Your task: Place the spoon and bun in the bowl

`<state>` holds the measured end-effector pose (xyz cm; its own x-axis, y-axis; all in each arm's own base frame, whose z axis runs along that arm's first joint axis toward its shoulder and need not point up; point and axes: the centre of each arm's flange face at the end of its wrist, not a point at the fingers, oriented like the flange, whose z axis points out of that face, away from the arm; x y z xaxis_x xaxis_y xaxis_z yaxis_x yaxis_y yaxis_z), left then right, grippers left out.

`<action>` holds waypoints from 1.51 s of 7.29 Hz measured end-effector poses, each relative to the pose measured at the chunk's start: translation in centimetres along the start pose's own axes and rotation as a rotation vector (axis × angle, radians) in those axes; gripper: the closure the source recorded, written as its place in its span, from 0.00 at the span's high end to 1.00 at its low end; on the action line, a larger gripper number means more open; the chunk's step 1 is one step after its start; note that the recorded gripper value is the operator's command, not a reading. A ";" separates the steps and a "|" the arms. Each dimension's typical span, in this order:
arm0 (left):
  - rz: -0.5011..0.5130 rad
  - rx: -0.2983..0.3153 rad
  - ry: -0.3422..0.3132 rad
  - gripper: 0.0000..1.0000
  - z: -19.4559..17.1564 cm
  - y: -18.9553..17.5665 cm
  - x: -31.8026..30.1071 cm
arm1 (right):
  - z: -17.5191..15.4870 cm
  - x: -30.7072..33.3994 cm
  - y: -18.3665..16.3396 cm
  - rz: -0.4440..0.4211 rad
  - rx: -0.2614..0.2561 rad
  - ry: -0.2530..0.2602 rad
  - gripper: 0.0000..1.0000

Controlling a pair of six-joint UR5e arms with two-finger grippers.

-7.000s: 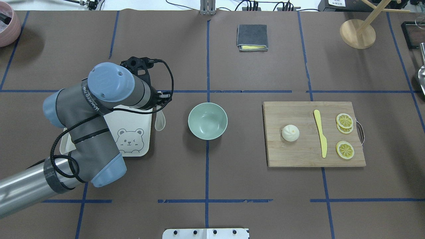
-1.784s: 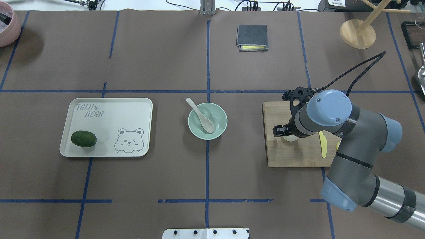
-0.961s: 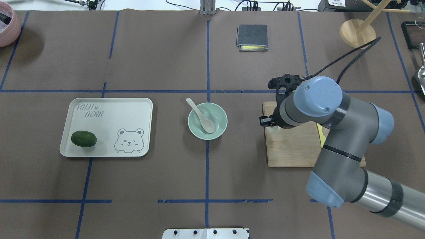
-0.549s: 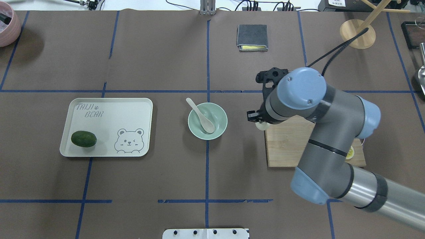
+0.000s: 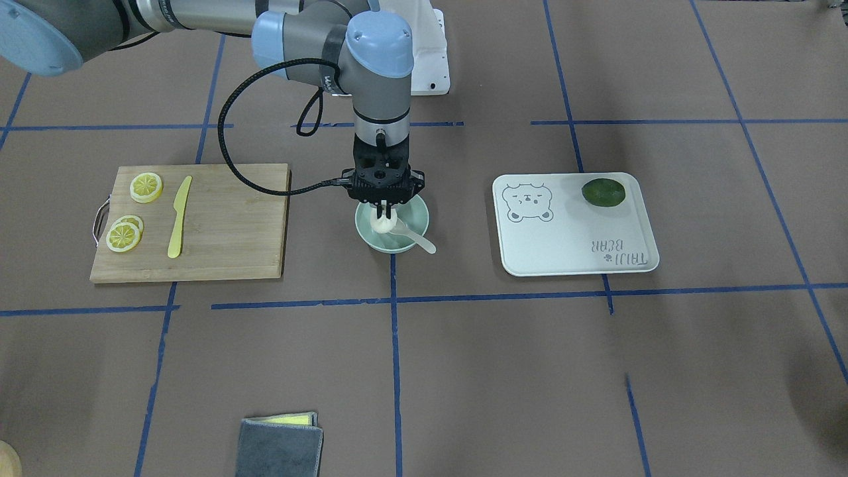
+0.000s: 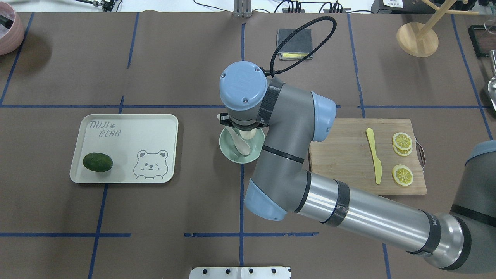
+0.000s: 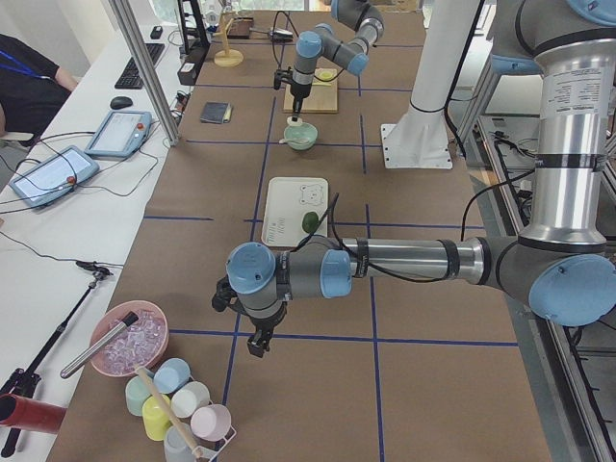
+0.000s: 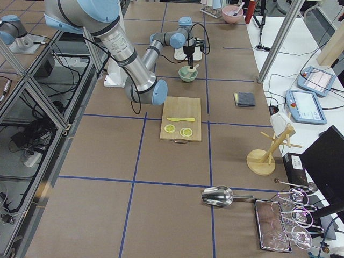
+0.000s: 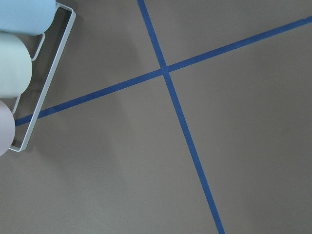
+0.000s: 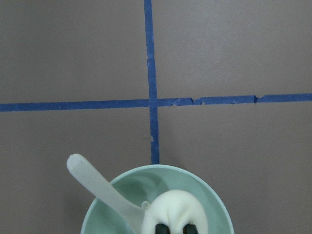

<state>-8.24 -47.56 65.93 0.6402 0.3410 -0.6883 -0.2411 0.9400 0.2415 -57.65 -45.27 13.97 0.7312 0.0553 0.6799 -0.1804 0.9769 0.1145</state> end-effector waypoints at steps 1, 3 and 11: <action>0.000 0.000 0.000 1.00 0.0 0.0 0.0 | 0.2 -0.2 0.2 -0.001 0.005 0.005 1.00; 0.001 0.000 0.000 1.00 0.0 0.0 0.0 | -0.1 -0.1 0.3 -0.012 0.011 0.000 1.00; 0.027 0.022 -0.022 1.00 -1.4 -0.9 1.2 | -5.6 42.2 -20.0 -0.417 -0.116 -0.031 1.00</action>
<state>-8.26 -47.97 63.90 0.6495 0.3662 -0.6664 -0.2425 0.9304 0.2749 -19.52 -61.28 36.29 0.7057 -0.3535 0.6140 0.2027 0.9311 0.3031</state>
